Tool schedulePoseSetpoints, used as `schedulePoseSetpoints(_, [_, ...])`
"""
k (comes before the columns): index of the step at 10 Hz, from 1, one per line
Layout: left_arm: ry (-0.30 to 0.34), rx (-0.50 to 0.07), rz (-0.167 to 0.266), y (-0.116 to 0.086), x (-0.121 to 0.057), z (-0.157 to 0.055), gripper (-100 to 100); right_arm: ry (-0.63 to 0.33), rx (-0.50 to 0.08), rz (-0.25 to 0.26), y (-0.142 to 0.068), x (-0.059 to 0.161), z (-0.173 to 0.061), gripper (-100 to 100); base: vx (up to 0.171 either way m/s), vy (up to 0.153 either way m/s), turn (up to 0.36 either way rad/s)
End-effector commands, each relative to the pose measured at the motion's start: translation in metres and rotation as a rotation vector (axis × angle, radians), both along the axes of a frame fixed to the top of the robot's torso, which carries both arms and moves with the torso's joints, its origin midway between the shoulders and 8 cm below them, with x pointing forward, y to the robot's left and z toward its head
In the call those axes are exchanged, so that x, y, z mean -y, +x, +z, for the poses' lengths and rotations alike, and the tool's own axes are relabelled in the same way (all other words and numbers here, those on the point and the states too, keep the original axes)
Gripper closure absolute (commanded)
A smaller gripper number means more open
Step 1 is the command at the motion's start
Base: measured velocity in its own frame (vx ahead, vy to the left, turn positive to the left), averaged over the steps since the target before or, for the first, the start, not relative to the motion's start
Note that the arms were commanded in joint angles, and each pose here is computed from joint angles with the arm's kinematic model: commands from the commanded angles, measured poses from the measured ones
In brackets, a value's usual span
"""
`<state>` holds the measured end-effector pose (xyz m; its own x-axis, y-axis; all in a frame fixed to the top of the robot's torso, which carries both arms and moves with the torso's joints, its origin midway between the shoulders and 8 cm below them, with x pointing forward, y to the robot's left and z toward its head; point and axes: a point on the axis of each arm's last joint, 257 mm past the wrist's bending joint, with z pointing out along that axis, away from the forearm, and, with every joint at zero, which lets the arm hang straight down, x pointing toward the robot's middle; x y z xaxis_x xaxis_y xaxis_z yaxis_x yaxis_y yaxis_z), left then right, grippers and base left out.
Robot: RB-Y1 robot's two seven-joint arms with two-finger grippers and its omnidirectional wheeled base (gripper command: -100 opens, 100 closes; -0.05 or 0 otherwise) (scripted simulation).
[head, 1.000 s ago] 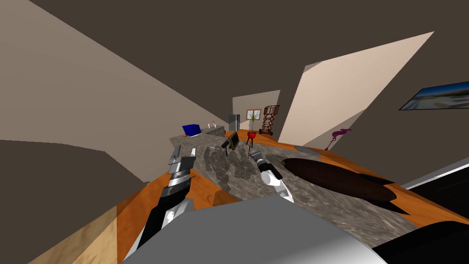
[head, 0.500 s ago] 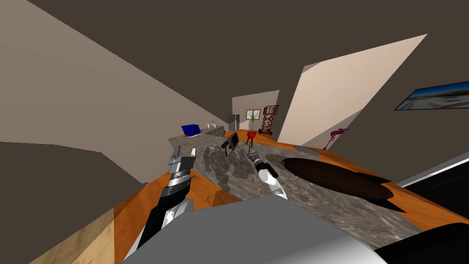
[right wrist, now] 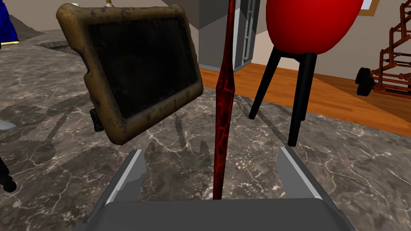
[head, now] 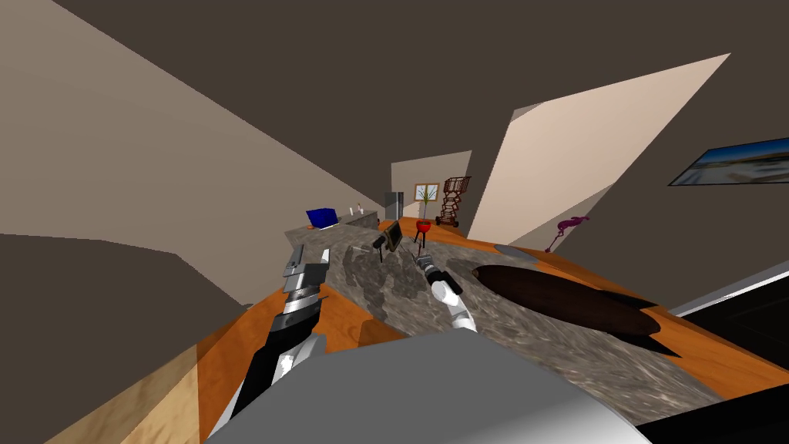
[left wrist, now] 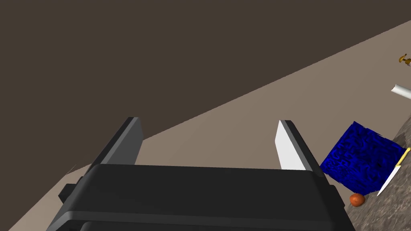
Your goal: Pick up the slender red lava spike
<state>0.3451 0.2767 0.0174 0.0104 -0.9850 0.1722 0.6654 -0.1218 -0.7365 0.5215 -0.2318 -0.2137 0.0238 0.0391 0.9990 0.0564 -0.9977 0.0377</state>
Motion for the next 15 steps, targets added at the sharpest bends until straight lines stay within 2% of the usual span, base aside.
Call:
schedulePoseSetpoints(1, [0.000, 0.000, 0.000, 0.000, 0.000, 0.000, 0, 0.003, 0.020, -0.011, 0.014, 0.004, 0.005, -100, -0.094, -0.029, 0.047])
schedulePoseSetpoints(3, [0.000, 0.000, 0.000, 0.000, 0.000, 0.000, 0, 0.005, -0.013, -0.004, 0.022, 0.000, -0.011, -100, -0.060, -0.012, 0.007])
schedulePoseSetpoints(4, [0.000, 0.000, 0.000, 0.000, 0.000, 0.000, 0, 0.007, 0.019, -0.014, 0.033, 0.003, 0.002, -100, -0.052, -0.015, 0.036])
schedulePoseSetpoints(5, [0.000, 0.000, 0.000, 0.000, 0.000, 0.000, 0, 0.007, 0.016, -0.006, 0.040, -0.002, 0.002, -100, -0.062, -0.017, 0.031])
schedulePoseSetpoints(6, [0.000, 0.000, 0.000, 0.000, 0.000, 0.000, 0, 0.008, -0.016, -0.008, 0.040, -0.001, -0.015, -100, -0.031, -0.009, 0.005])
schedulePoseSetpoints(7, [0.000, 0.000, 0.000, 0.000, 0.000, 0.000, 0, 0.009, 0.012, -0.018, 0.052, 0.002, -0.003, -100, -0.054, -0.012, 0.036])
schedulePoseSetpoints(9, [0.000, 0.000, 0.000, 0.000, 0.000, 0.000, 0, 0.009, -0.017, -0.013, 0.058, -0.001, -0.016, -100, -0.045, -0.011, 0.016])
schedulePoseSetpoints(10, [0.000, 0.000, 0.000, 0.000, 0.000, 0.000, 0, 0.009, 0.010, -0.022, 0.072, 0.000, -0.004, -100, -0.066, -0.022, 0.052])
schedulePoseSetpoints(12, [0.000, 0.000, 0.000, 0.000, 0.000, 0.000, 0, 0.008, -0.018, -0.020, 0.075, -0.001, -0.017, -100, -0.050, -0.013, 0.010])
schedulePoseSetpoints(13, [0.000, 0.000, 0.000, 0.000, 0.000, 0.000, 0, 0.009, 0.010, -0.030, 0.088, 0.001, -0.004, -100, -0.058, -0.003, 0.045])
schedulePoseSetpoints(14, [0.000, 0.000, 0.000, 0.000, 0.000, 0.000, 0, 0.009, 0.008, -0.025, 0.093, -0.003, -0.003, -100, -0.069, -0.014, 0.022])
schedulePoseSetpoints(15, [0.000, 0.000, 0.000, 0.000, 0.000, 0.000, 0, 0.007, -0.018, -0.027, 0.092, -0.001, -0.016, -100, -0.034, -0.014, -0.002])
